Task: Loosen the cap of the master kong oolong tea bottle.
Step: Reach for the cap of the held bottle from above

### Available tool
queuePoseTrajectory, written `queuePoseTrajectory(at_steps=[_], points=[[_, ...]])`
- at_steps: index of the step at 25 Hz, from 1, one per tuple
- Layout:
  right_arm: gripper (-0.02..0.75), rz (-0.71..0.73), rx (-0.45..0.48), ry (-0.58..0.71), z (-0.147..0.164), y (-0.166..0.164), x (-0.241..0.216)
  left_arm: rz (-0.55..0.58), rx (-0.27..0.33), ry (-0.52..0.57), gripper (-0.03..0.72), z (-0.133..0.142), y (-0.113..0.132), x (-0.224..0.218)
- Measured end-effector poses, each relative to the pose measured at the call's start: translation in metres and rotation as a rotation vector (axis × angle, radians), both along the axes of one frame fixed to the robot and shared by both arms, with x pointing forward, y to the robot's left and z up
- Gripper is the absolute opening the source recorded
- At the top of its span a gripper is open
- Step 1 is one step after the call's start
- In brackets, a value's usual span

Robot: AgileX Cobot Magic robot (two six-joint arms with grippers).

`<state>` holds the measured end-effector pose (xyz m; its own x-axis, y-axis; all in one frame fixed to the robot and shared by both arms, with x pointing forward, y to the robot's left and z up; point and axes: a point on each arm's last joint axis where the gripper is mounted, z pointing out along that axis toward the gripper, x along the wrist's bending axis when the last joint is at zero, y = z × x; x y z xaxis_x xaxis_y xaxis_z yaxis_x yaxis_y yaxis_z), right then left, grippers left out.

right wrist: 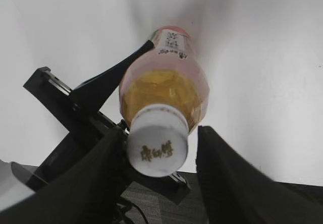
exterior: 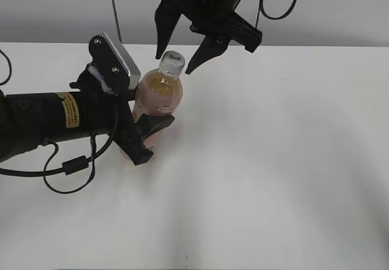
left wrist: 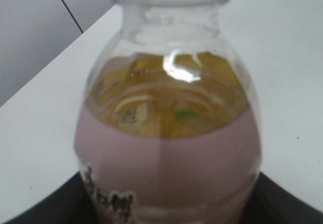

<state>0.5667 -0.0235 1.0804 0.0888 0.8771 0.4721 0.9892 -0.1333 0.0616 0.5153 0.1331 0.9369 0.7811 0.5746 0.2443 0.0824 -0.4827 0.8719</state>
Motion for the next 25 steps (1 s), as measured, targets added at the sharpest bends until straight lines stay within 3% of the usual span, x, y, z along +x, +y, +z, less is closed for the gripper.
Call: queuePoseTrajectory(at_steps=[11,25], points=[[0.352,-0.007,0.001,-0.025,0.0003,0.0000,0.0022,0.000,0.000,0.000,0.407,0.0000,0.0000,0.0000],[0.278,-0.004,0.001,-0.026,0.0003,0.0000,0.0022,0.001,-0.001,0.000,0.407,0.0001,0.0000,0.0000]])
